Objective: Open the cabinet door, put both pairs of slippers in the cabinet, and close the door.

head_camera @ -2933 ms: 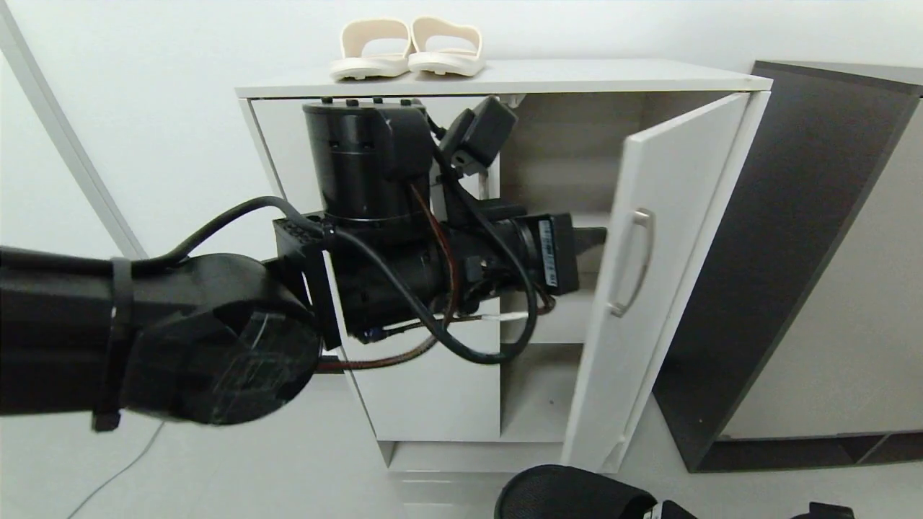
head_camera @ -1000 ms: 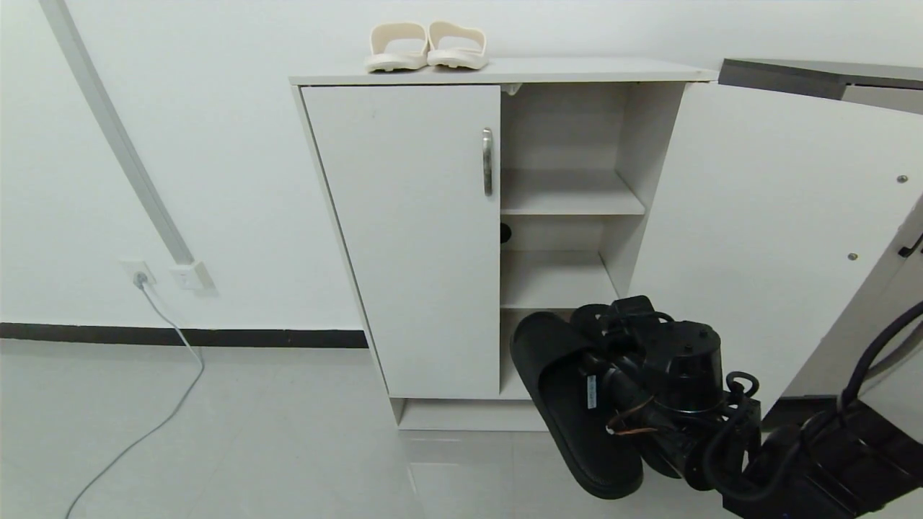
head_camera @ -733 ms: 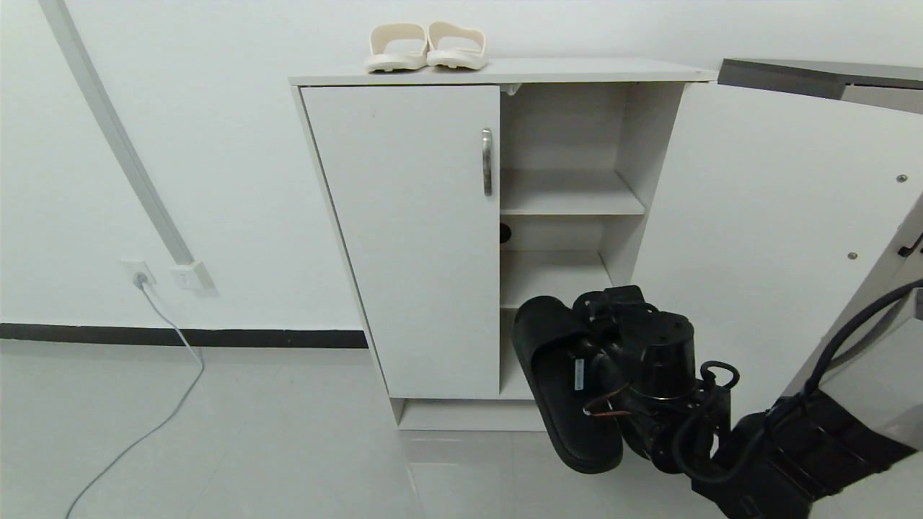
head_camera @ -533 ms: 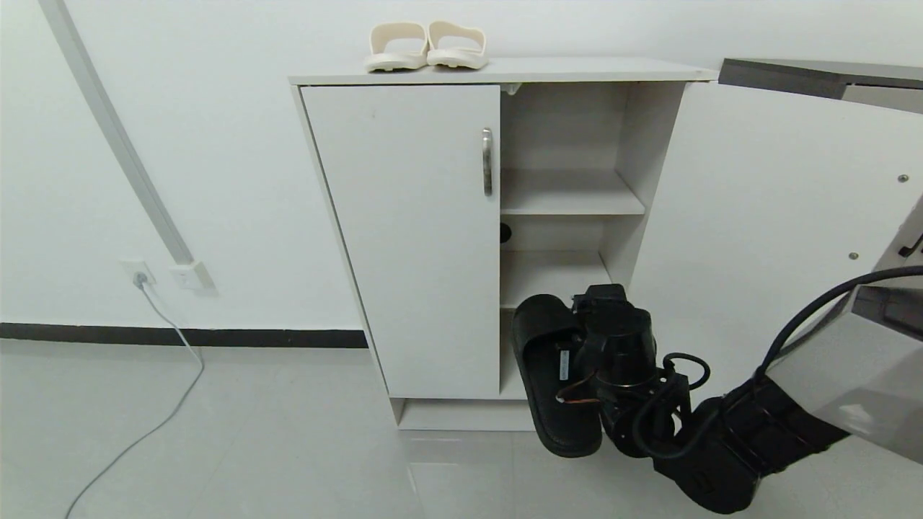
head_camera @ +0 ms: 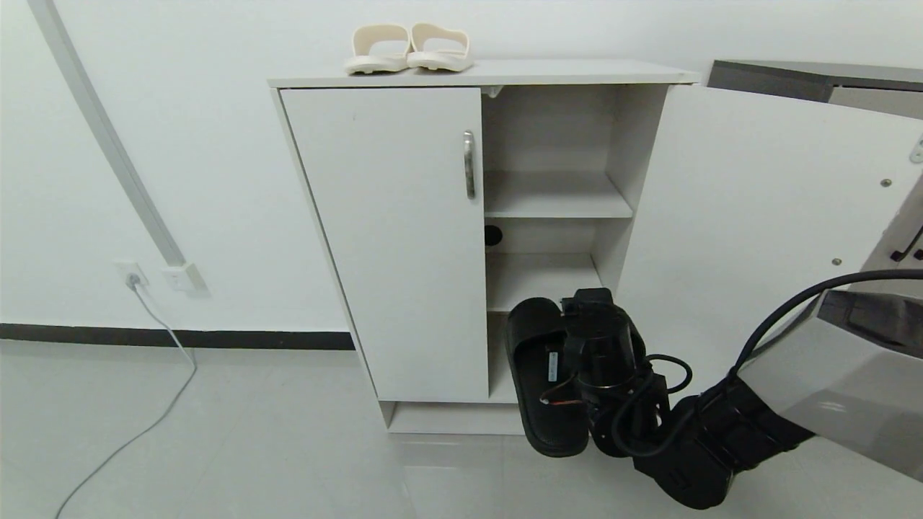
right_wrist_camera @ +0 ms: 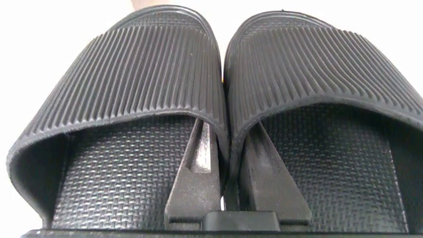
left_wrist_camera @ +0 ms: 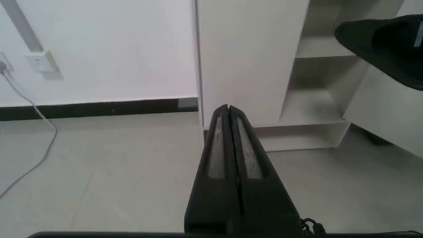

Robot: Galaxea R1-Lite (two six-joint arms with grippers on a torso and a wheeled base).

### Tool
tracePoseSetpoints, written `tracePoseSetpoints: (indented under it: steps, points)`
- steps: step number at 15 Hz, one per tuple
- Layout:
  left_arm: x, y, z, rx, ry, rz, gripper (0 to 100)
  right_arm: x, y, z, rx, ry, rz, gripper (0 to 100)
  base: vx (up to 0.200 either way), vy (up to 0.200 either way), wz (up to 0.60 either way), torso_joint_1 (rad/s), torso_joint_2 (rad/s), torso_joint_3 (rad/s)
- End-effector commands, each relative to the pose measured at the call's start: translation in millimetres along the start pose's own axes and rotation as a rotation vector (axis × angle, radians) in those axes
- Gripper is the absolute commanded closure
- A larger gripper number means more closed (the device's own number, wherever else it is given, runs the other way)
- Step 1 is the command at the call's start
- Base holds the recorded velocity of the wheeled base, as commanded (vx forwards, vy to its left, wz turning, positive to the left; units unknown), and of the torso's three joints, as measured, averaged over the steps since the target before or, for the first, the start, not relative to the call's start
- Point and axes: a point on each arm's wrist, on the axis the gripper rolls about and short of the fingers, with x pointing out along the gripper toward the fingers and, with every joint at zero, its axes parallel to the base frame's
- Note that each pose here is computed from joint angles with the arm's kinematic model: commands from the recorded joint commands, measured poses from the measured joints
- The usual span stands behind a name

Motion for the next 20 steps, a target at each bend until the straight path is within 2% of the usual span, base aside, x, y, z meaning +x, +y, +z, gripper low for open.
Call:
tracePoseSetpoints:
  steps: [1, 8, 11, 20]
  points:
    - [0, 0.0, 0.0, 0.000, 0.004, -0.001, 100, 1, 2, -3, -0.005, 0.005, 0.004, 100, 0.000, 0.000, 0.00, 0.000, 0.00, 0.000]
    - [0, 0.0, 0.0, 0.001, 0.004, -0.001, 100, 0, 16, -12, -0.007, 0.004, 0.052, 100, 0.000, 0.000, 0.00, 0.000, 0.00, 0.000]
    - [0, 0.0, 0.0, 0.000, 0.004, -0.001, 100, 14, 30, -14, 0.009, -0.007, 0.094, 100, 0.000, 0.000, 0.00, 0.000, 0.00, 0.000]
    - [0, 0.0, 0.0, 0.001, 0.004, -0.001, 100, 27, 27, -18, 0.008, -0.002, 0.065, 100, 0.000, 0.000, 0.00, 0.001, 0.00, -0.030]
